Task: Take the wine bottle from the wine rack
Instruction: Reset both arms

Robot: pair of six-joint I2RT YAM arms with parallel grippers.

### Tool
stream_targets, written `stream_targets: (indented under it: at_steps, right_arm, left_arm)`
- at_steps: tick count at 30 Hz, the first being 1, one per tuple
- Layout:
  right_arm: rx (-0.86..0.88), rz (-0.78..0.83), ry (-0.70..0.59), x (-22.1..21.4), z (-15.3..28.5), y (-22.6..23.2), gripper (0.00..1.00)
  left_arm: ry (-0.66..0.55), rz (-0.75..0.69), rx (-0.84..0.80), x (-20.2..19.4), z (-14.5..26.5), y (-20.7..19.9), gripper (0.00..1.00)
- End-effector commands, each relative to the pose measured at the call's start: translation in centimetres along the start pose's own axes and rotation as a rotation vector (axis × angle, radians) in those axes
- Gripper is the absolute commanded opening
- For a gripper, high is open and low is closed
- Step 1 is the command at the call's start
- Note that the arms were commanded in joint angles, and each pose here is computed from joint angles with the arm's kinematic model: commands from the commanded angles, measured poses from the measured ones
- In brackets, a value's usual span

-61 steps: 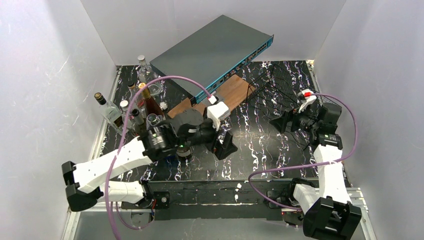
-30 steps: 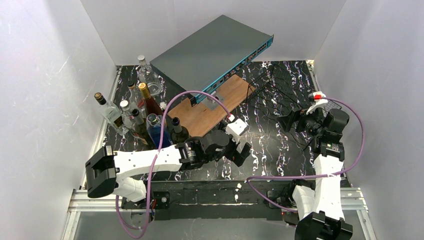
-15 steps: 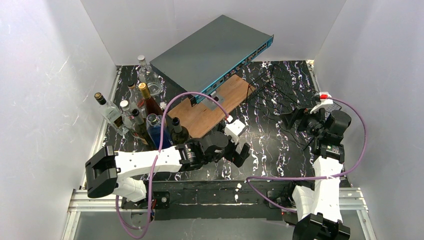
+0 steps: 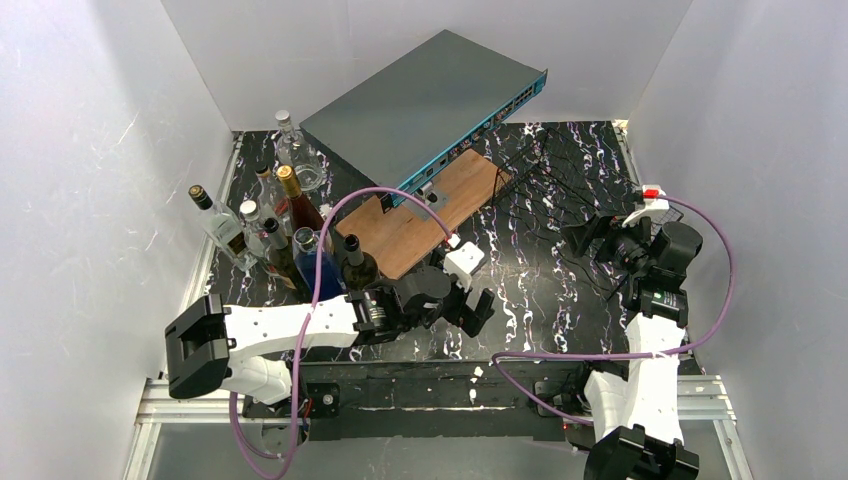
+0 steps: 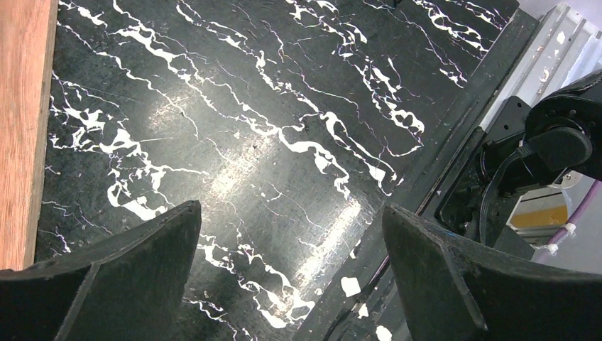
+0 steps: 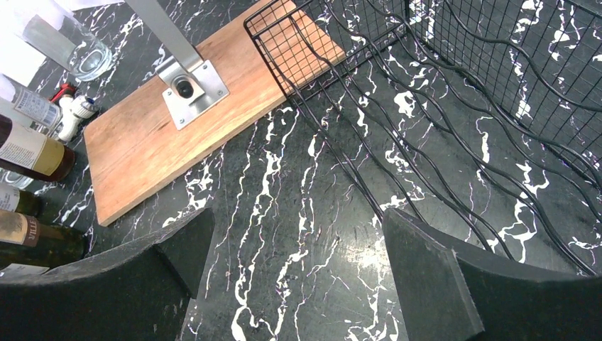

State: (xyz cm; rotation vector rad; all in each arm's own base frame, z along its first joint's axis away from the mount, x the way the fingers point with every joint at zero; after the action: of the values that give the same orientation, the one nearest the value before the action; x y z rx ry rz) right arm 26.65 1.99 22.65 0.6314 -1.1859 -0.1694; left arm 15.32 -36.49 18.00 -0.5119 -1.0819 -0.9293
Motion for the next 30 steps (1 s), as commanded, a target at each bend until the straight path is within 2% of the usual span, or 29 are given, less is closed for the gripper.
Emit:
stream_targets:
  at_steps: [1,30]
  right_arm:
    - [0.011,0.023,-0.047,1.02,0.08,0.31,0.98]
    - [0.016,0.029,-0.048,0.97,0.09,0.31,0.99]
  left_arm:
    - [-0.046,0.014,0.024,1.16,0.97,0.47,0.98]
    - [-0.043,0.019,0.016,0.90,1.13,0.36,0.98]
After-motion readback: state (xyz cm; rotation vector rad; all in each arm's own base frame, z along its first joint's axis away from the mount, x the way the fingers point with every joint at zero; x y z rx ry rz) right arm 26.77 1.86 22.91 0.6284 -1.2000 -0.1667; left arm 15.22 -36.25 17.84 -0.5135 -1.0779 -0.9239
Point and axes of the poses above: each gripper's point midway between its finger pads, its own z axis back along the fingers, its own y axis along the line the jaws close on, x = y × z, the point moved 2 cm from there along z, back along the fingers, and after that the axes turned 15 degrees about -z, right-handed, at the moved point
